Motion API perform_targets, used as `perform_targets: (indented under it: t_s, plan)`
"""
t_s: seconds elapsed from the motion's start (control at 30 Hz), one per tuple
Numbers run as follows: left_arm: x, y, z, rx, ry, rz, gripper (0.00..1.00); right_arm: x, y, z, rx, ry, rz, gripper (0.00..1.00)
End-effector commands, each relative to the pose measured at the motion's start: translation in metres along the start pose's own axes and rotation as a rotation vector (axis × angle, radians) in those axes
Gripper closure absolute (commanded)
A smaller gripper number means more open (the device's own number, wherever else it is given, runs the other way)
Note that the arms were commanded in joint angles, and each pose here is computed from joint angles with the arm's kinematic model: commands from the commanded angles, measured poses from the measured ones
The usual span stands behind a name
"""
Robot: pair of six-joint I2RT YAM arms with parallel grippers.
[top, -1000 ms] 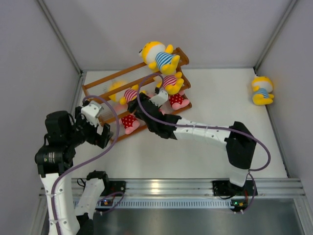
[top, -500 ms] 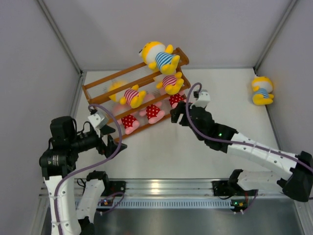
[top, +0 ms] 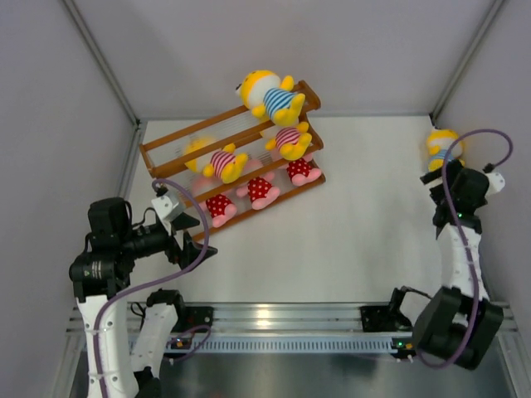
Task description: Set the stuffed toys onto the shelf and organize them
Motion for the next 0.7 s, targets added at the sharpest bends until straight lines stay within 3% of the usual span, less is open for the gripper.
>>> perform_targets:
  t_s: [0.0, 0.3, 0.67]
  plan:
    - [-0.002, 0.000, 0.001, 0.012, -0.014, 0.022, 0.02, -0.031, 0.017, 0.050, -0.128, 0.069, 0.184, 0.03]
    - [0.003, 0.011, 0.004, -0.004, 0.014, -0.013, 0.02, -0.092, -0.008, 0.153, -0.026, -0.001, 0.251, 0.06]
    - [0.004, 0.032, -0.002, -0.122, 0.092, -0.029, 0.02, -0.069, -0.043, 0.224, 0.088, 0.069, 0.257, 0.13]
Point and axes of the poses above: each gripper's point midway between its finger pads, its own z axis out along the fingers, its own y axis along the line the jaws close on, x = y × z, the point moved 2 cm from there along -z, back along the fingers, and after that the axes turned 9 degrees about z, right-handed, at the moved point
